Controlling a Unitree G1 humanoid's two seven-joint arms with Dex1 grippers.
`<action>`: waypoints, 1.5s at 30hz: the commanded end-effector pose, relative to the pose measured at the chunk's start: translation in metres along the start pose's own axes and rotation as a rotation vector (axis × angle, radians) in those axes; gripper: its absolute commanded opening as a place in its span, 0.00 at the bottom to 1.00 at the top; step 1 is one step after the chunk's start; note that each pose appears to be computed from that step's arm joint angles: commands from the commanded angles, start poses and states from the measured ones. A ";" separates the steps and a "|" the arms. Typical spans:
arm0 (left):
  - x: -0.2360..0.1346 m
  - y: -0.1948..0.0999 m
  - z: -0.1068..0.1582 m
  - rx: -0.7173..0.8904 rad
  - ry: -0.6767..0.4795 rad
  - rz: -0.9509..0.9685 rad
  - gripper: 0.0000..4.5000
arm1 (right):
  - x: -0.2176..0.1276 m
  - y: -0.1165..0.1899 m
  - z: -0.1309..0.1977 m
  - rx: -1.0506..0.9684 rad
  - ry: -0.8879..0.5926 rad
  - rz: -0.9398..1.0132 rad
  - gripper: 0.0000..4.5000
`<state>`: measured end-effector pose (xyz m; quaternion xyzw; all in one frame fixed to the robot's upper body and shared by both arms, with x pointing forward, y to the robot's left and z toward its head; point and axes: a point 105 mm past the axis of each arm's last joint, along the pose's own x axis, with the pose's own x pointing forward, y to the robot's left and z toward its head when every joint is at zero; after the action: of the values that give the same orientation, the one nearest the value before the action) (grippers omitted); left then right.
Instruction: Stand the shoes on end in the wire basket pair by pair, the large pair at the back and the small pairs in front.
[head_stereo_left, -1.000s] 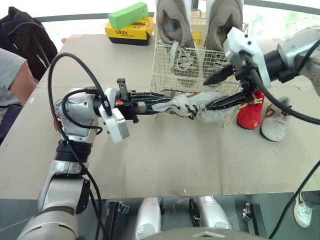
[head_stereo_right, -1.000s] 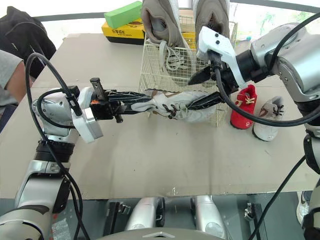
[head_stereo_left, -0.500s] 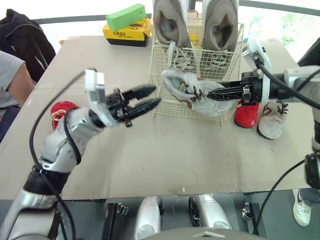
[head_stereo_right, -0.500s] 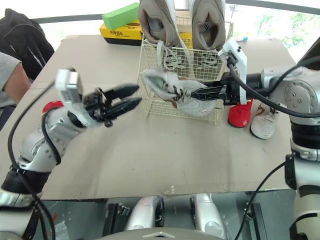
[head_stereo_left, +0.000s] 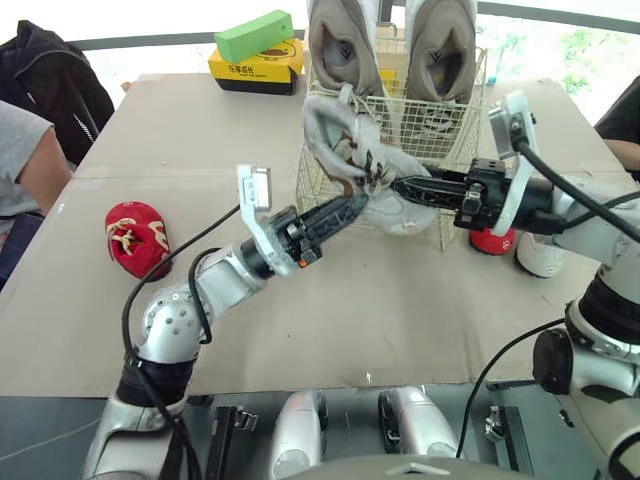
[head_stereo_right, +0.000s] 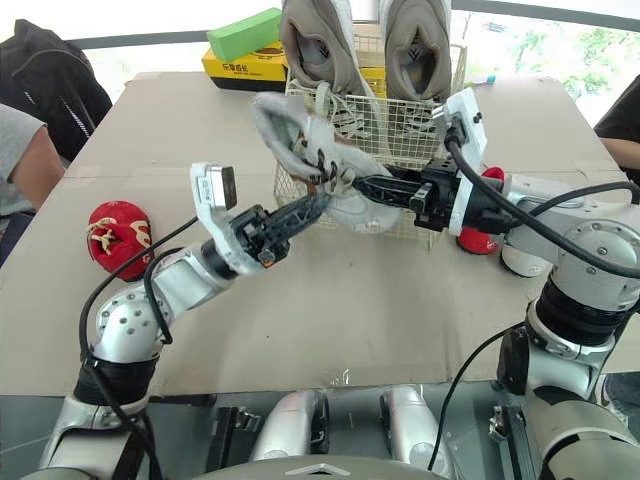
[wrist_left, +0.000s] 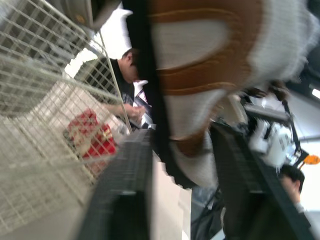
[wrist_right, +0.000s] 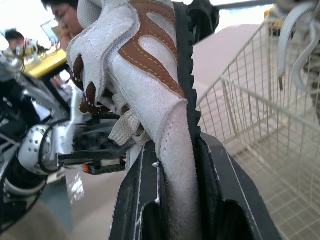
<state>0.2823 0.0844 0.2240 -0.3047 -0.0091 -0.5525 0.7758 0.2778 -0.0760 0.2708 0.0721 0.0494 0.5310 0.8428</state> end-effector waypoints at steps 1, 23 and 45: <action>0.001 -0.009 0.011 0.047 0.016 -0.059 0.09 | -0.002 0.007 0.006 -0.008 -0.066 -0.005 0.02; 0.022 0.059 0.135 1.067 0.196 -0.006 0.05 | -0.059 0.023 -0.009 -0.502 -0.238 -0.180 0.71; -0.002 0.109 0.108 1.095 0.695 0.041 0.45 | -0.071 0.021 -0.025 -0.509 -0.154 -0.298 0.73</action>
<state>0.4096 0.1481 0.2653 0.3187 -0.0616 -0.5304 0.7831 0.2295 -0.1323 0.2423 -0.0973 -0.1193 0.3847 0.9101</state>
